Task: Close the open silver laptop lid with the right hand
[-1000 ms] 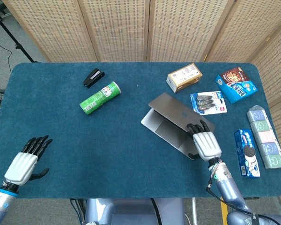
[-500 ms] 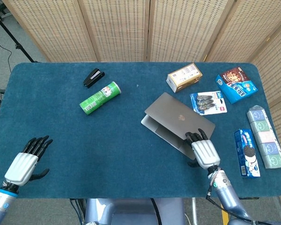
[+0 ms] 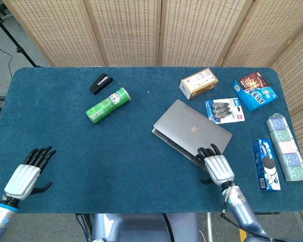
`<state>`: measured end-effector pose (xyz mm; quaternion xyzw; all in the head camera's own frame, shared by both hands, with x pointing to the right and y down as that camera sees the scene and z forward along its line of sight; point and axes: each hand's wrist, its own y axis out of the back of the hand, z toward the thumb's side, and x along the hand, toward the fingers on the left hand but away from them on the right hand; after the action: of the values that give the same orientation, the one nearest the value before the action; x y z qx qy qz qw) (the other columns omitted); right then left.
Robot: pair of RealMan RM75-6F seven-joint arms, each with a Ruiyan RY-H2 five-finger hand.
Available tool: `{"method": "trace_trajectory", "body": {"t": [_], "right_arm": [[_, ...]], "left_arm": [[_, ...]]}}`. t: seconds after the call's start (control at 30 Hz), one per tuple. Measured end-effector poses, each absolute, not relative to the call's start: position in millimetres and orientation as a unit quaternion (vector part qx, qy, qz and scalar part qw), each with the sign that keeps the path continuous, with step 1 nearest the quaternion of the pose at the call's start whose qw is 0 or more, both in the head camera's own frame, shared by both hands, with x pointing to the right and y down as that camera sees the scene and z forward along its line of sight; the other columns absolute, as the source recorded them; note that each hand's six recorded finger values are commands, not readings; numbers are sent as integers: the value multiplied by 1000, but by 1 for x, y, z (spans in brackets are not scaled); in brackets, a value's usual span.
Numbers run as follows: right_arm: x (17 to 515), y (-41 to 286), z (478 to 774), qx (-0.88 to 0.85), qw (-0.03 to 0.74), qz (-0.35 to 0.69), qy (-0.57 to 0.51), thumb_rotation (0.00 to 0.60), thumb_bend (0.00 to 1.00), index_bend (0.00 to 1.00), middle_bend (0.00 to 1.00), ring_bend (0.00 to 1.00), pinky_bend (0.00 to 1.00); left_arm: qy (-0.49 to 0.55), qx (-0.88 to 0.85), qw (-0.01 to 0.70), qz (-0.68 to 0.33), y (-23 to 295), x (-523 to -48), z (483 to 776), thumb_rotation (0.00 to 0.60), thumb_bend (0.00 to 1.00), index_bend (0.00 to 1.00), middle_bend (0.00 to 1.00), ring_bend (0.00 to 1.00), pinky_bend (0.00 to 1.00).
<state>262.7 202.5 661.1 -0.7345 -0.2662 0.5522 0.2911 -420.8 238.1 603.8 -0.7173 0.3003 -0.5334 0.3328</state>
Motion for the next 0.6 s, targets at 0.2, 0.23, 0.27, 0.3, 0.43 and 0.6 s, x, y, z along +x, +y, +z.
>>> {"method": "trace_trajectory", "body": {"t": [0.2, 0.23, 0.27, 0.3, 0.43, 0.6], "right_arm": [[263, 210, 669, -738, 282, 556, -258, 600, 133, 122, 161, 180, 25], [263, 211, 670, -738, 281, 557, -257, 600, 133, 122, 161, 180, 25], [263, 212, 672, -739, 280, 557, -256, 600, 133, 122, 161, 180, 25], [263, 213, 673, -740, 278, 557, -255, 600, 134, 121, 160, 180, 25], [262, 216, 675, -742, 275, 557, -252, 600, 133, 120, 158, 178, 25], [262, 219, 679, -743, 271, 560, -246, 600, 134, 118, 156, 176, 25]], "left_arm": [[300, -717, 333, -534, 238, -421, 604, 600, 228, 0, 0, 0, 0], [300, -717, 333, -534, 238, -421, 604, 600, 228, 0, 0, 0, 0], [300, -717, 333, -534, 238, -421, 604, 600, 228, 0, 0, 0, 0], [299, -717, 333, -534, 238, -421, 604, 600, 228, 0, 0, 0, 0], [299, -717, 334, -534, 238, -420, 604, 600, 227, 0, 0, 0, 0], [299, -717, 334, -534, 238, -420, 604, 600, 228, 0, 0, 0, 0]]}}
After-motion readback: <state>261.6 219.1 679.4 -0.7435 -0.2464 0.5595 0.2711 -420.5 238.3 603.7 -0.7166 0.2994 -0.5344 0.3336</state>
